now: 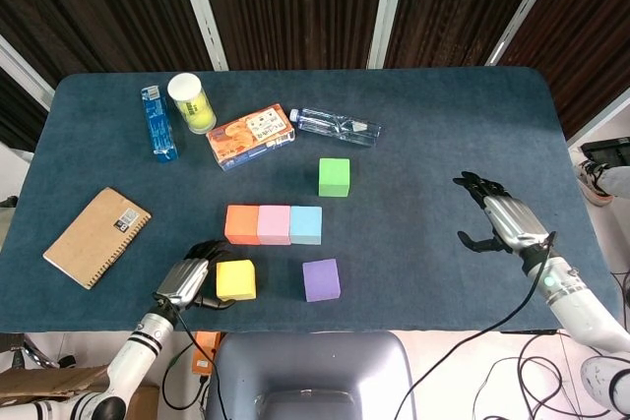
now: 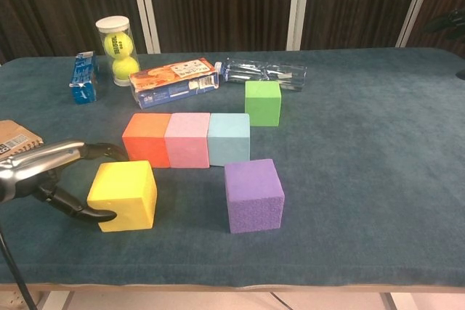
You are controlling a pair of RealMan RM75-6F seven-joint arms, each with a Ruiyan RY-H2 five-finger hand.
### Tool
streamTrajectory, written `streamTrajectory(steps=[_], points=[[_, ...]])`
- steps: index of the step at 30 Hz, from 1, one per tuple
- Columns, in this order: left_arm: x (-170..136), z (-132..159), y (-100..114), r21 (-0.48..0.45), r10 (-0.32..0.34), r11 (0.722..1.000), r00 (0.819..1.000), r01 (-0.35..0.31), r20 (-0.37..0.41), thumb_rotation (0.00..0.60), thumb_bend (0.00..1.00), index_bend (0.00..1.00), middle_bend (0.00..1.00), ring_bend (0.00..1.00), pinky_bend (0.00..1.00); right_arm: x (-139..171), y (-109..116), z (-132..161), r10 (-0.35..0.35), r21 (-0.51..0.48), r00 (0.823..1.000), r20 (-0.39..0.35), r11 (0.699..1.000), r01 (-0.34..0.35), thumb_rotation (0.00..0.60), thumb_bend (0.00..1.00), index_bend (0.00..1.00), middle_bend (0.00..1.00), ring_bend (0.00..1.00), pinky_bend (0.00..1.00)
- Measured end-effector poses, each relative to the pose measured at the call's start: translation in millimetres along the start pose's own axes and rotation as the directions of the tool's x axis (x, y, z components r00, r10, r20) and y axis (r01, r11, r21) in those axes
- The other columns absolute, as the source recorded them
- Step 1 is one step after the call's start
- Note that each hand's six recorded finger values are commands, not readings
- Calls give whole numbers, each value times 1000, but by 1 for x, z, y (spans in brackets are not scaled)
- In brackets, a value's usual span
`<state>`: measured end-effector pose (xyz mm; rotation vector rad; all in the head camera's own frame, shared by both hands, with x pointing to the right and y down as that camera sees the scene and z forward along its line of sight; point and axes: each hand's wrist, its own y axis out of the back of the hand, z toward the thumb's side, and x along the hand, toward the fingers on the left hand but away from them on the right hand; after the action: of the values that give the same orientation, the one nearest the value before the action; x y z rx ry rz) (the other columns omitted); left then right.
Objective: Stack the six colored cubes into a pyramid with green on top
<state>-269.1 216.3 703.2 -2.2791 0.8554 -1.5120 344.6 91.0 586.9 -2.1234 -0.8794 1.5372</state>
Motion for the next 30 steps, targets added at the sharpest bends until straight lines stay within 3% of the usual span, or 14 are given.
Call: streamTrajectory(steps=[14, 21, 25, 30], points=[[1, 5, -1, -45, -10, 999, 1000, 11, 12, 522, 243, 420, 119, 19, 50, 0, -1, -6, 4, -10, 1000, 5, 1000, -4, 600, 322, 93, 0, 0, 0], [-8, 7, 6, -76, -15, 997, 1000, 16, 16, 551, 251, 434, 124, 20, 50, 1, 0, -8, 0, -13, 1000, 5, 1000, 0, 600, 322, 93, 0, 0, 0], [-22, 11, 23, -80, 23, 997, 999, -20, 34, 551, 261, 435, 124, 20, 50, 2, 2, -10, -4, -19, 1000, 8, 1000, 4, 600, 322, 92, 0, 0, 0], [-39, 14, 69, -36, 135, 990, 990, -133, 43, 518, 258, 456, 125, 20, 50, 2, 1, -13, -2, -25, 1000, 9, 1000, 3, 600, 322, 92, 0, 0, 0]])
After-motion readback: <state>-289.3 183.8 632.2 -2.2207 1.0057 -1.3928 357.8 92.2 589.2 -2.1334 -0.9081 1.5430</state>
